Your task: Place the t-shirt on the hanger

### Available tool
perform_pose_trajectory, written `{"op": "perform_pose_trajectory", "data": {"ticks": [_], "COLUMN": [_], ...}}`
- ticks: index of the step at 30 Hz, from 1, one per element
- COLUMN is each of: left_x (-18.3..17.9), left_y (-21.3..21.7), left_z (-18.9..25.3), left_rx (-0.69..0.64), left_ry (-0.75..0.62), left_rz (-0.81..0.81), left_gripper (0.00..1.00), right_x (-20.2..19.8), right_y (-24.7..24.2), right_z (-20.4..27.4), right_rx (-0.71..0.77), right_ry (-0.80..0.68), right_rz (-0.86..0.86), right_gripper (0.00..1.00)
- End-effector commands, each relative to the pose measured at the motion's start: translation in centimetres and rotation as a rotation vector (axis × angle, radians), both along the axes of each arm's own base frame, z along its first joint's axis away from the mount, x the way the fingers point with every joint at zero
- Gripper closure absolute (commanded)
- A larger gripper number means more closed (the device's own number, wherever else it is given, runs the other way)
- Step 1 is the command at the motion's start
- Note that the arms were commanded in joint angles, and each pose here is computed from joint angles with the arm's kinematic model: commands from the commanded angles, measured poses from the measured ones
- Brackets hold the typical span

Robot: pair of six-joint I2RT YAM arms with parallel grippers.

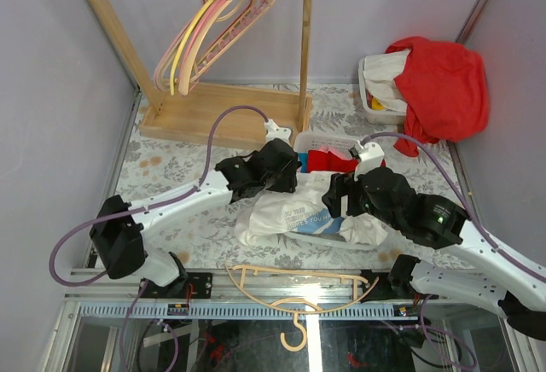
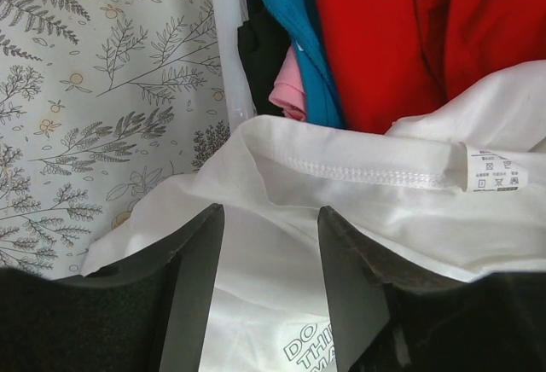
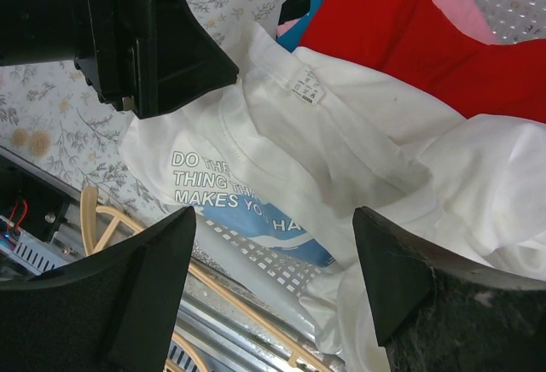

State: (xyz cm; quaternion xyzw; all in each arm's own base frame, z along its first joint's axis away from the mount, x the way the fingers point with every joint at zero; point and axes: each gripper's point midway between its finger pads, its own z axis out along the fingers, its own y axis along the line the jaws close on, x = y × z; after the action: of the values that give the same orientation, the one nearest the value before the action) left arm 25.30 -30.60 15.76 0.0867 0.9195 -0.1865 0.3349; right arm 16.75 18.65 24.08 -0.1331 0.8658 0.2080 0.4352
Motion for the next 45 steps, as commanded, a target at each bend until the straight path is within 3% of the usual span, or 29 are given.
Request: {"op": "perform_pose_trajectory", "data": {"ticks": [1, 7, 9, 11, 13, 17, 26, 39, 40, 45], "left_x": [0.8, 1.5, 1.3, 1.1, 0.9, 0.5, 0.0, -1.2, -1.2, -1.3], "left_y": [-0.9, -1.4, -1.4, -1.2, -0.7, 0.2, 0.5, 3.0, 3.1, 3.2], "left_z": [0.8, -0.2, -0.3, -0.3, 0.0, 1.8, 6.7, 4.8, 4.7, 4.3], "left_rx": [-0.03, 0.012, 0.01, 0.008, 0.003, -0.021, -0.114, -0.064, -0.06, -0.055], "left_ry": [-0.02, -0.005, 0.0, 0.004, -0.002, -0.027, -0.101, -0.083, -0.083, -0.08], "left_rz": [0.009, 0.013, 0.013, 0.014, 0.024, 0.037, 0.026, 0.056, 0.057, 0.057], "left_gripper": [0.5, 0.49, 0.54, 0.64, 0.82, 1.0, 1.0, 1.0, 1.0, 1.0], "right_x": [0.2, 0.4, 0.4, 0.4, 0.4, 0.5, 1.8, 5.1, 5.1, 4.2], "right_y": [0.9, 1.7, 1.7, 1.7, 1.8, 2.2, 4.1, 4.2, 4.2, 3.9], "right_z": [0.4, 0.4, 0.4, 0.4, 0.4, 0.3, 0.2, -4.1, -4.4, -5.3], "right_rx": [0.007, -0.004, -0.008, -0.015, -0.018, -0.027, -0.09, -0.345, -0.356, -0.364], "right_ry": [-0.018, -0.014, -0.017, -0.016, -0.017, -0.015, -0.02, 0.036, 0.043, 0.079], "right_rz": [0.042, 0.07, 0.072, 0.073, 0.078, 0.096, 0.132, 0.1, 0.099, 0.13], "right_gripper": [0.18, 0.18, 0.18, 0.18, 0.18, 0.18, 0.19, 0.27, 0.29, 0.56]}}
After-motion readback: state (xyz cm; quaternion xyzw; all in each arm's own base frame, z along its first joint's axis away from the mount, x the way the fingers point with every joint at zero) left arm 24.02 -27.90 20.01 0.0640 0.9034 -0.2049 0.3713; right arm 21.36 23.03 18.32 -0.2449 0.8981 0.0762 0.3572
